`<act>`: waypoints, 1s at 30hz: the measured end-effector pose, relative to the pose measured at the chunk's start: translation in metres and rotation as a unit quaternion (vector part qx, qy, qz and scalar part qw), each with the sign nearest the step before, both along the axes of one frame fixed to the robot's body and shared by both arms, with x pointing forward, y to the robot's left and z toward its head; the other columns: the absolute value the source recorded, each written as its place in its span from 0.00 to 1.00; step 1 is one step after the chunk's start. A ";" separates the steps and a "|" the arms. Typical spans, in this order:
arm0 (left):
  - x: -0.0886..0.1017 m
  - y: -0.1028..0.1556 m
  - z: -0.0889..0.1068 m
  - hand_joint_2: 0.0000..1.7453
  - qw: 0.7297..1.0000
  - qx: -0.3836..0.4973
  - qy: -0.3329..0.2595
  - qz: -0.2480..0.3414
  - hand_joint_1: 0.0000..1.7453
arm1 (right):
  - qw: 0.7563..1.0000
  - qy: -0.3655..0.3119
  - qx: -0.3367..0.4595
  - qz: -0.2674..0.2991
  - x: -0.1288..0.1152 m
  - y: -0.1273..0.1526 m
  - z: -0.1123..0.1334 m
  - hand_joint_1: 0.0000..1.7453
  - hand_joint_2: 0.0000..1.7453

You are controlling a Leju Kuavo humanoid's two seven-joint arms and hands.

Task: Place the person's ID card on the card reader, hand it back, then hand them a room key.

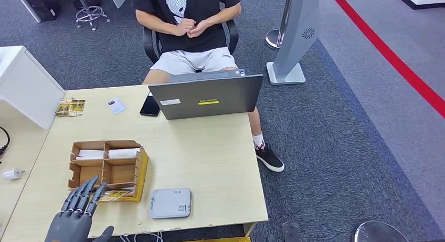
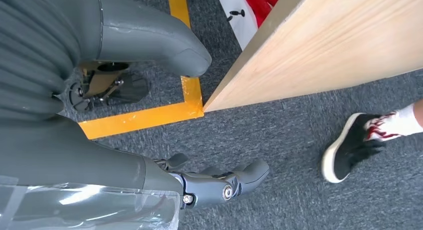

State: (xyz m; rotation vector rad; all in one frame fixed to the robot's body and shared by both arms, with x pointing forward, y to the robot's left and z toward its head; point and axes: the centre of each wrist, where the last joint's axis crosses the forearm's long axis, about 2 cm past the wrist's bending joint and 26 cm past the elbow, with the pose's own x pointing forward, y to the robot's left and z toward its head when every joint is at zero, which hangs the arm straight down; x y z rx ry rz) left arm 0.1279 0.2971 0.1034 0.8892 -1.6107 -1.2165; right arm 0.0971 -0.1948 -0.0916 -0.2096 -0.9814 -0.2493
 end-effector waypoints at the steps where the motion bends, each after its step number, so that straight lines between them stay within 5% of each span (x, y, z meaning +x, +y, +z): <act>1: 0.000 0.002 0.000 1.00 1.000 0.001 -0.001 0.004 0.00 | 1.000 0.000 0.000 0.000 0.000 0.001 0.000 0.00 1.00; 12: -0.001 0.008 0.000 1.00 1.000 0.008 -0.006 0.021 0.00 | 1.000 0.000 0.002 0.000 0.000 0.003 0.001 0.00 1.00; 21: 0.002 0.021 -0.009 1.00 0.983 0.132 -0.112 0.061 0.00 | 1.000 0.004 0.007 0.015 0.002 0.010 0.003 0.00 1.00; 30: 0.014 0.044 -0.037 1.00 0.977 0.186 -0.048 0.088 0.00 | 0.999 0.005 0.014 0.033 0.004 0.013 0.003 0.00 1.00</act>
